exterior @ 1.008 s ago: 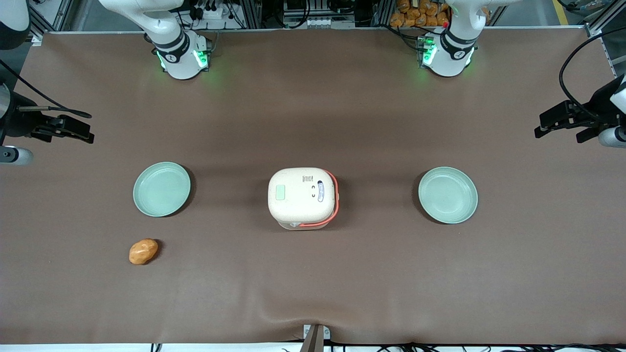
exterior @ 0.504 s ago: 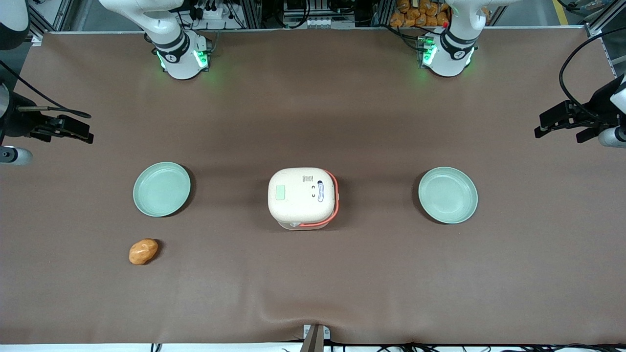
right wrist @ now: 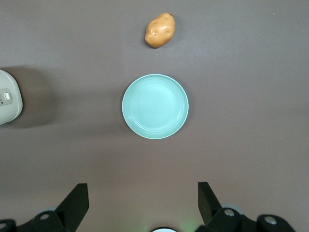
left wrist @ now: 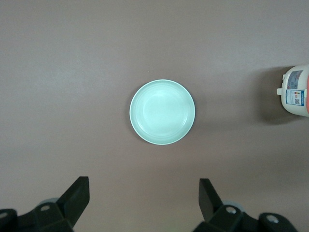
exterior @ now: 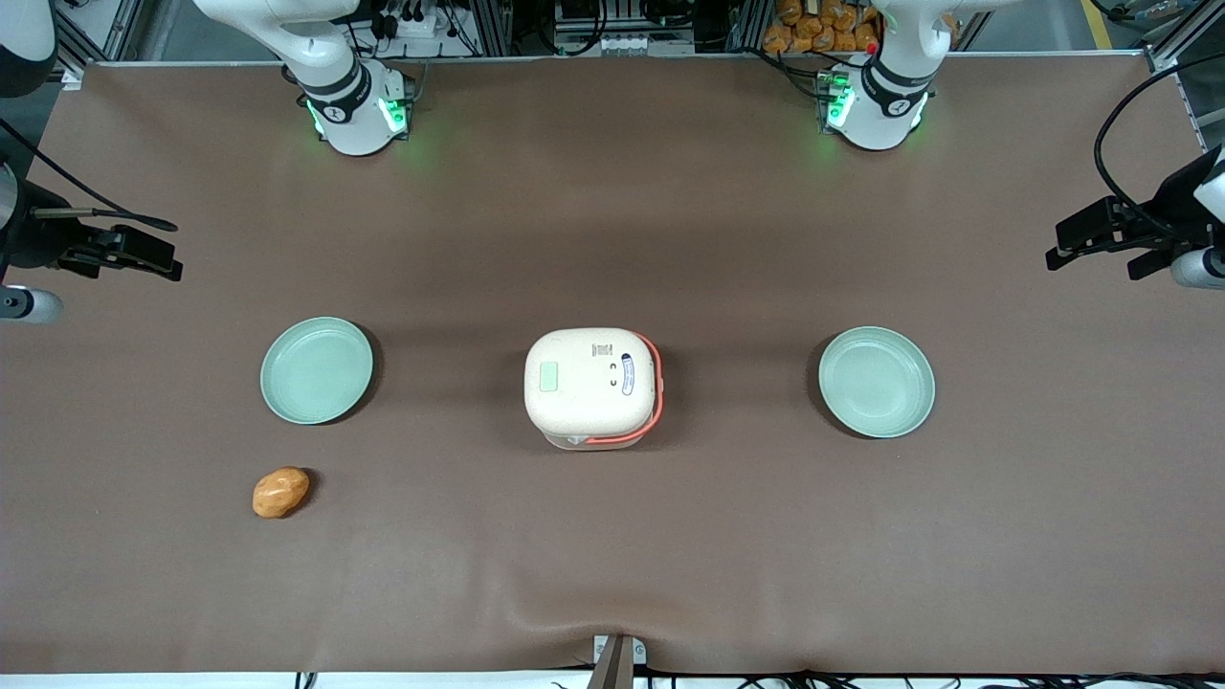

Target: Press rice cooker button with right arm

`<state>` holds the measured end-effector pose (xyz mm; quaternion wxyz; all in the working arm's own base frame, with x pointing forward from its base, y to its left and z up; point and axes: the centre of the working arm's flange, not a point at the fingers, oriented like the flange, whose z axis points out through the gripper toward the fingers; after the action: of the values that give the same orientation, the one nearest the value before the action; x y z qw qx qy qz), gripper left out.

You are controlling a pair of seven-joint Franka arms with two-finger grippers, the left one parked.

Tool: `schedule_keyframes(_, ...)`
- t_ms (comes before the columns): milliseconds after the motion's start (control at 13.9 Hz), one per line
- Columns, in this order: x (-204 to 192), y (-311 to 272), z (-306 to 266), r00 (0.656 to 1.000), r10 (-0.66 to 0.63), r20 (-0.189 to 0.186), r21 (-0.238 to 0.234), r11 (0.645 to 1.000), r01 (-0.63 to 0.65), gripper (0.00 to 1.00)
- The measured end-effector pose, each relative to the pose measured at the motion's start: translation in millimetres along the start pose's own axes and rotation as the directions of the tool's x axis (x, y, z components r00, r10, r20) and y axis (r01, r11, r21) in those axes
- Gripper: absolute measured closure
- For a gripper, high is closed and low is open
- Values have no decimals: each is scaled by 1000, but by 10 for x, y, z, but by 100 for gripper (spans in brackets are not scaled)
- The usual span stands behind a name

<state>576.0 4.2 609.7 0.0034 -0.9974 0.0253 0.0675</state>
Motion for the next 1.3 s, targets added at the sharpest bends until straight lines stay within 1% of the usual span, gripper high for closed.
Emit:
schedule_keyframes(432,-9,-96,-56,1000,-23,-13,7,1000,23,0)
schedule_keyframes(864,-89,-780,-55,988,-153,-20,54,987,154,0)
schedule_keyframes(936,-100,-923,-56,984,-175,-30,70,982,177,0)
schedule_keyframes(1080,-103,-1213,-43,974,-218,-58,86,971,222,1)
schedule_keyframes(1152,-95,-1370,-14,969,-235,-70,92,966,241,5)
schedule_keyframes(1224,-76,-1527,36,968,-237,-78,101,965,244,14)
schedule_keyframes(1296,-45,-1684,103,971,-223,-83,116,966,232,28)
